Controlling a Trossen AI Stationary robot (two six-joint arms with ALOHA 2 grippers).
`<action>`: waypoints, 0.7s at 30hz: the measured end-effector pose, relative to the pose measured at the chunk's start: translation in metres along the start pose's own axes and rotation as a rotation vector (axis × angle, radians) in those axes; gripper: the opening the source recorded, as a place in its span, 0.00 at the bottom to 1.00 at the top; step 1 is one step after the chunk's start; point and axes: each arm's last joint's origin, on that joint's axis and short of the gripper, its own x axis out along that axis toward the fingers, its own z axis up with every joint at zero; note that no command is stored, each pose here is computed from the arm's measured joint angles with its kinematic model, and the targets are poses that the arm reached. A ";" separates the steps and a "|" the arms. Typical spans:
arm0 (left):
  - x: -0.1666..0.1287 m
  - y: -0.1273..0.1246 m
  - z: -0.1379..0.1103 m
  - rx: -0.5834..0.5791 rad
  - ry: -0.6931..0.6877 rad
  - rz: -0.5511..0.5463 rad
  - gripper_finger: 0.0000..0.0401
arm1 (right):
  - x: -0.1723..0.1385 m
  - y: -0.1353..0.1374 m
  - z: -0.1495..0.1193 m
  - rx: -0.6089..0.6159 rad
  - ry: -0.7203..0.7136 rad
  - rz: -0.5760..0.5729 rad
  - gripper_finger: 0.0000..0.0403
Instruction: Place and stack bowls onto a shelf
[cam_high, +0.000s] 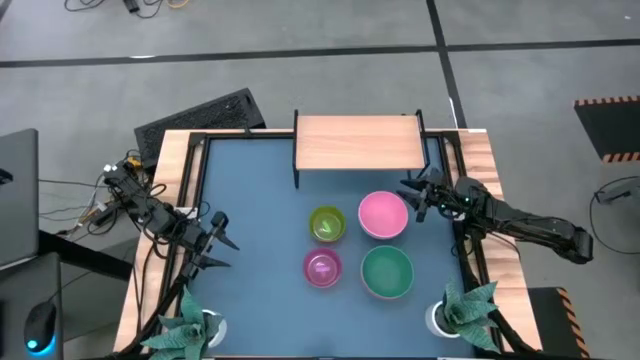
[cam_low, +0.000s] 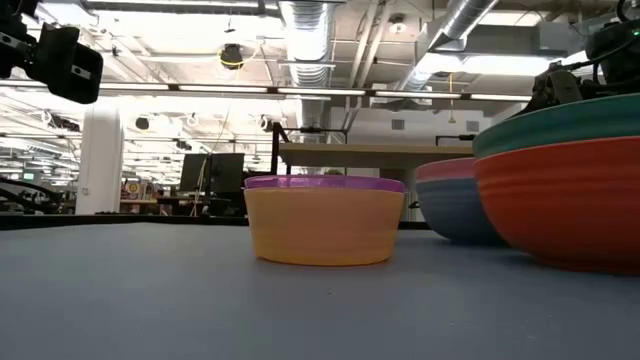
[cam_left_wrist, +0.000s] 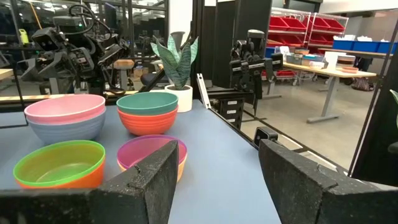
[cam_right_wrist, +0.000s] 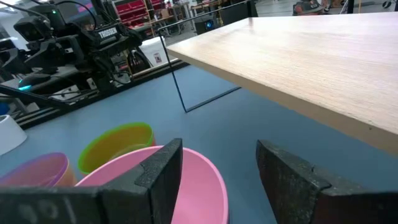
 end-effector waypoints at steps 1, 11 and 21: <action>0.000 0.000 0.000 0.000 0.000 0.000 0.52 | 0.000 0.000 0.000 0.000 0.000 0.000 0.57; 0.000 0.001 0.001 0.009 -0.009 0.030 0.52 | 0.000 0.000 0.000 0.000 0.000 0.000 0.57; -0.001 0.006 0.009 -0.470 -0.136 0.190 0.52 | 0.000 0.000 0.000 0.037 -0.005 0.002 0.57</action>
